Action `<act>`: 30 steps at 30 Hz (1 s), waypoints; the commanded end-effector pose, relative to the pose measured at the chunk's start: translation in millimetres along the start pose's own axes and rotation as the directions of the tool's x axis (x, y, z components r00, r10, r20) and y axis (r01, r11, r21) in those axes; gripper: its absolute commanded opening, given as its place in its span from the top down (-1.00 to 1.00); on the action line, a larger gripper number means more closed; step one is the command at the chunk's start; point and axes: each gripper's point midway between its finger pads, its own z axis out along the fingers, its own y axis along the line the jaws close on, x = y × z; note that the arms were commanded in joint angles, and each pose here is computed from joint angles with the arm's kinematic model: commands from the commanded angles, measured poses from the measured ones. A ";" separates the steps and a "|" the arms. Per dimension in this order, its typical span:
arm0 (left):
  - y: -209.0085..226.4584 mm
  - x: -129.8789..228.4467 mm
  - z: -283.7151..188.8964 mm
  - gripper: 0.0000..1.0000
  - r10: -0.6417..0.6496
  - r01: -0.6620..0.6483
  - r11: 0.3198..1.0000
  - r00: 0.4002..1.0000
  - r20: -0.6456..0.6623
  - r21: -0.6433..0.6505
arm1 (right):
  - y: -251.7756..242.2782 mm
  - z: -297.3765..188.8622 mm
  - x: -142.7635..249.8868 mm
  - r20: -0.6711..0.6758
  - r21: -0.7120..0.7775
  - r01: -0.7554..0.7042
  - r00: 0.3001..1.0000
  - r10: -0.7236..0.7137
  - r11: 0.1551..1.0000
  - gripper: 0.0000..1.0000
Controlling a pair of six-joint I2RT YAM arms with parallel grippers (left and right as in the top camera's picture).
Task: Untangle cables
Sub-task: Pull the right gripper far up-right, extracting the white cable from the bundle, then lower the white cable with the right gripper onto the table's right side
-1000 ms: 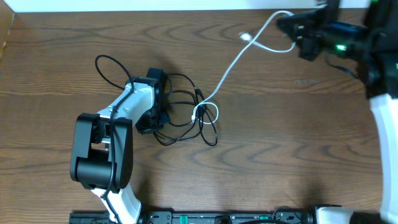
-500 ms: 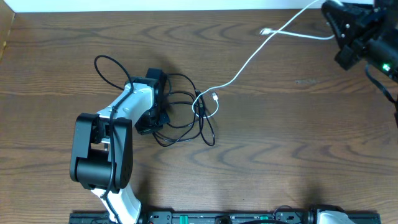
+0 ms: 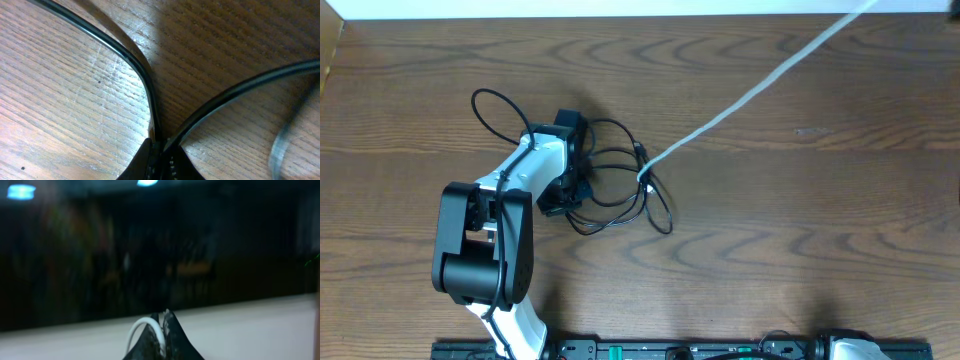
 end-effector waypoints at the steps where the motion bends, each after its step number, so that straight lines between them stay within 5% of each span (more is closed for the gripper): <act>1: 11.6 -0.6 8.8 0.81 -0.004 0.004 0.999 1.000 0.007 -0.045 | -22.2 -7.5 -32.3 0.121 0.127 -0.053 0.992 0.038 0.990 0.98; 4: 9.5 -2.4 8.9 0.70 -0.005 0.006 0.999 1.000 0.013 -0.035 | -29.2 -9.1 -37.1 0.145 0.168 -0.062 0.989 0.038 0.984 0.98; 8: -2.0 -1.4 8.9 -0.02 -0.008 0.008 1.000 1.000 -0.001 0.026 | -33.6 -6.7 -19.8 0.080 0.193 -0.047 0.996 0.032 0.980 0.98; 10: -13.7 0.6 8.2 -0.13 -0.007 0.009 0.996 1.000 -0.021 0.089 | -35.3 -4.1 -6.5 0.031 0.201 -0.034 0.999 0.028 0.979 0.98; 15: -49.0 5.7 1.4 -0.23 0.085 -0.068 0.957 0.995 -0.050 0.282 | -31.2 7.3 14.0 -0.026 0.173 -0.018 0.999 0.023 0.985 0.98; 21: -80.6 8.7 -11.3 -0.40 0.170 -0.133 0.879 0.985 -0.040 0.457 | 29.7 15.1 32.2 -0.099 -0.182 -0.041 0.995 0.023 0.983 0.98; 25: -93.1 12.4 -18.7 -0.41 0.211 -0.160 0.832 0.977 -0.036 0.531 | 83.2 2.4 22.9 -0.065 -0.490 -0.043 0.998 0.012 0.871 0.98; 30: -99.7 17.7 -23.4 -0.42 0.263 -0.202 0.795 0.964 -0.025 0.572 | 102.3 -4.6 -2.1 -0.001 -0.596 -0.080 0.995 0.099 0.799 0.98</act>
